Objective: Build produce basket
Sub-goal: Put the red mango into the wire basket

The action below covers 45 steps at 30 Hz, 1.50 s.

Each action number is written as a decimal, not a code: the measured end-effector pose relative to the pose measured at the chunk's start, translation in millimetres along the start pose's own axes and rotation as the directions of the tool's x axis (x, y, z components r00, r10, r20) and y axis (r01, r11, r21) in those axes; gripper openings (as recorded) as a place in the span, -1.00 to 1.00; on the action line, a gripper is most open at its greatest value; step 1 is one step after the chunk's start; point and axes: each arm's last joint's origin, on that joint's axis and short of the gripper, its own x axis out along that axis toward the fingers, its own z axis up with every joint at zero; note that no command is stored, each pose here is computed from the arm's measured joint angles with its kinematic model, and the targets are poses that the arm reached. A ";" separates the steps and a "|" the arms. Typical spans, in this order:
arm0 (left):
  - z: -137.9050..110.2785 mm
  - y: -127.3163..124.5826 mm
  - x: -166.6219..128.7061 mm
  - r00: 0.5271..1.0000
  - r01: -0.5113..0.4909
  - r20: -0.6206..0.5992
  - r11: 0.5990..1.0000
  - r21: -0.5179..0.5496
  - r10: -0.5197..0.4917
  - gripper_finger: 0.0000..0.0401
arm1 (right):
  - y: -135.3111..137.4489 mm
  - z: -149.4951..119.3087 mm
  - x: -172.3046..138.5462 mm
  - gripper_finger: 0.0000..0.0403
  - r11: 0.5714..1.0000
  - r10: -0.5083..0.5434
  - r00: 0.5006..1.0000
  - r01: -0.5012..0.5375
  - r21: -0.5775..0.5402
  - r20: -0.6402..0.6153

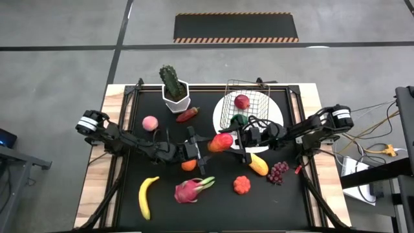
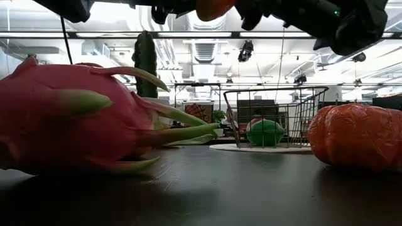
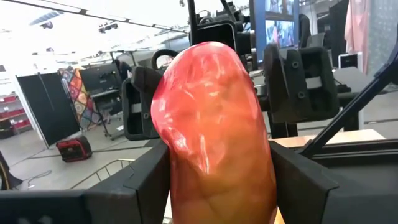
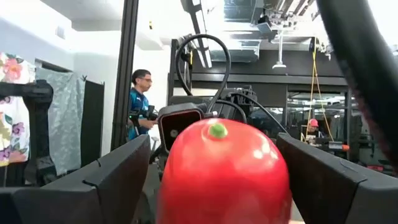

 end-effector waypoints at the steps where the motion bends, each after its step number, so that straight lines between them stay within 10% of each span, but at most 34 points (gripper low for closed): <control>1: -0.1 0.0 0.0 1.000 0.000 -0.001 1.000 0.005 0.000 0.06 | -0.1 0.2 1.0 0.59 1.000 0.000 1.000 0.000 0.004 0.002; 8: -1.3 0.6 -1.0 1.000 0.004 -0.005 1.000 0.015 -0.004 0.07 | -0.8 -0.7 2.9 0.12 1.000 -0.016 1.000 0.016 0.008 -0.023; 27: -0.3 16.9 -10.7 0.987 -0.052 -0.146 0.989 0.136 0.072 0.59 | -9.0 11.7 -1.3 0.12 0.966 -0.247 0.933 0.257 0.007 -0.261; 33: 12.4 35.7 -26.8 0.983 -0.043 -0.167 0.978 0.203 0.078 0.59 | -20.1 36.4 -5.5 0.12 0.830 -0.547 0.715 0.531 -0.171 -0.436; 39: 18.2 50.8 -46.5 0.986 -0.054 -0.142 0.972 0.229 0.088 0.60 | -45.9 52.6 -14.9 0.12 0.548 -0.812 0.315 0.702 -0.455 -0.491; 45: 19.4 59.4 -59.6 0.988 -0.062 -0.126 0.975 0.215 0.090 0.60 | -89.6 45.4 -36.9 0.12 0.320 -0.886 0.063 0.800 -0.508 -0.459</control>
